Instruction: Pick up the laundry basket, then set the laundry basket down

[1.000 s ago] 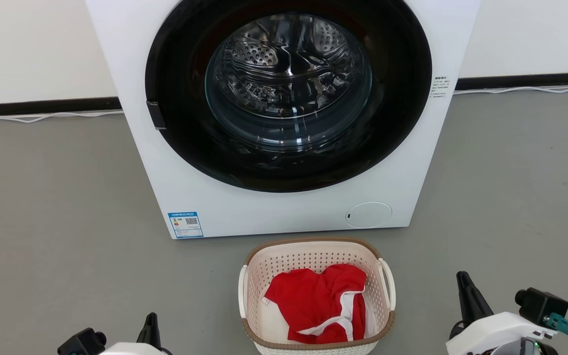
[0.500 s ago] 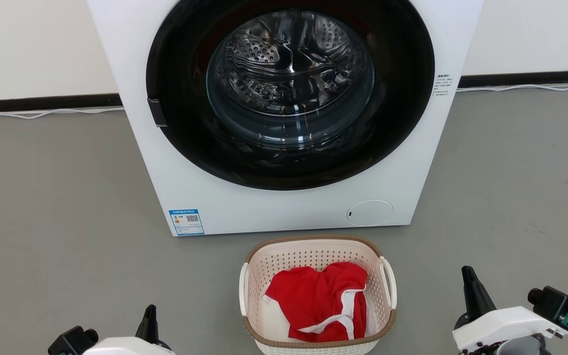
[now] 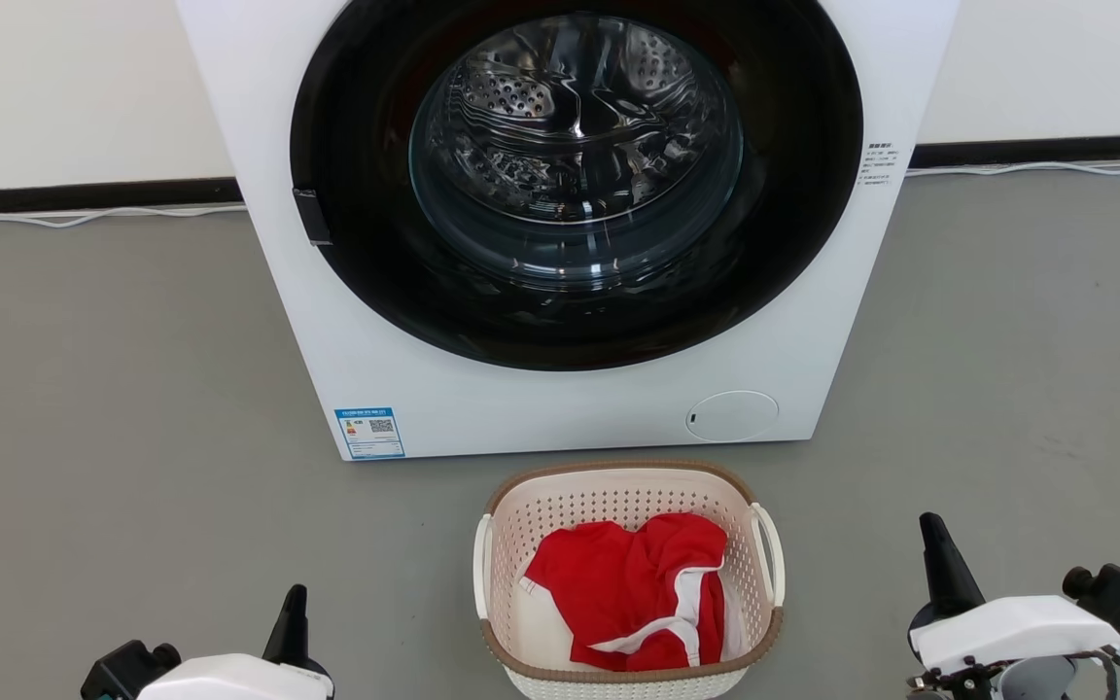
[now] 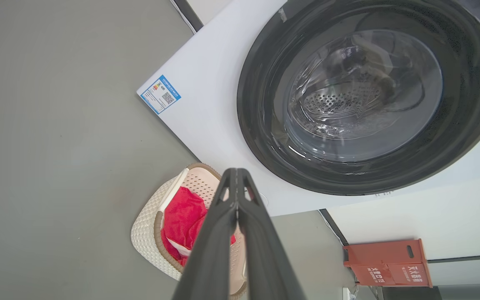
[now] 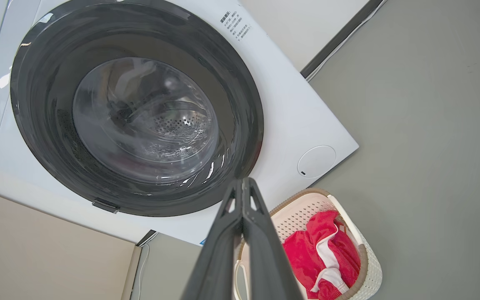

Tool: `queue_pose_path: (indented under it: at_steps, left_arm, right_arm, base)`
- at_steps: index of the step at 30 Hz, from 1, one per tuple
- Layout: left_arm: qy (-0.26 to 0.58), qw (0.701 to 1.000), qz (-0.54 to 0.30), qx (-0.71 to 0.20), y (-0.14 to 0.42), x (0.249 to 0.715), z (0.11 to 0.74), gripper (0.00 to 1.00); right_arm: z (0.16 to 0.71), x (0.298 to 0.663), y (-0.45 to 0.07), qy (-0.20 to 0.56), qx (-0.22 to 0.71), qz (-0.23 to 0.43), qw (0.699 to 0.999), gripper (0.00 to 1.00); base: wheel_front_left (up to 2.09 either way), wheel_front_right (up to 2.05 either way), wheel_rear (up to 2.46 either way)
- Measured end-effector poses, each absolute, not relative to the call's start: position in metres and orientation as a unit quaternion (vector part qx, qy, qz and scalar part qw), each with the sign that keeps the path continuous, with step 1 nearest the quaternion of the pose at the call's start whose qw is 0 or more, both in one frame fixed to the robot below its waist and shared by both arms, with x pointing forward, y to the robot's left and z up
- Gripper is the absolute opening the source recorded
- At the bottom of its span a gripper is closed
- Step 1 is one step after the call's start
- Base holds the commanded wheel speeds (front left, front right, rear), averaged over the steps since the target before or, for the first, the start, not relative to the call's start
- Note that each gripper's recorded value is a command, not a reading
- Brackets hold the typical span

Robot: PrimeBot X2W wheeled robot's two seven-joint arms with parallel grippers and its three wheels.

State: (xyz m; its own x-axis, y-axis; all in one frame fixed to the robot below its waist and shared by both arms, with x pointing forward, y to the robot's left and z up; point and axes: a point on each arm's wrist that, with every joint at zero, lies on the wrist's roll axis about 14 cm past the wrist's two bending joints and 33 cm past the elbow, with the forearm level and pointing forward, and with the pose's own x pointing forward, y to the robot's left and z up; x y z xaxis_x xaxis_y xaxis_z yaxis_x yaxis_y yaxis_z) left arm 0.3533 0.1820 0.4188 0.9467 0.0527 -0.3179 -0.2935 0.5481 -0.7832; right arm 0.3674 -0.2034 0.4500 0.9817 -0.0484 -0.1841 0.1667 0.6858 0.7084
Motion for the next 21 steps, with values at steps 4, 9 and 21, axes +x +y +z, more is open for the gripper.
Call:
queue_pose_path:
  at_steps: [4, 9, 21]
  left_arm:
    - [0.128, 0.860, 0.097, -0.485, 0.182, 0.355, 0.421, 0.00]
    - [0.122, 0.848, 0.096, -0.507, 0.183, 0.356, 0.424, 0.00]
    - [0.107, 0.819, 0.084, -0.557, 0.182, 0.361, 0.434, 0.00]
  right_arm:
    - [0.453, 0.369, -0.204, 0.071, 0.415, -0.060, 0.905, 0.00]
    - [0.455, 0.370, -0.204, 0.068, 0.443, -0.060, 0.892, 0.00]
    - [0.462, 0.374, -0.206, 0.055, 0.510, -0.062, 0.856, 0.00]
  base:
    - [0.00, 0.00, 0.00]
    - [0.00, 0.00, 0.00]
    - [0.00, 0.00, 0.00]
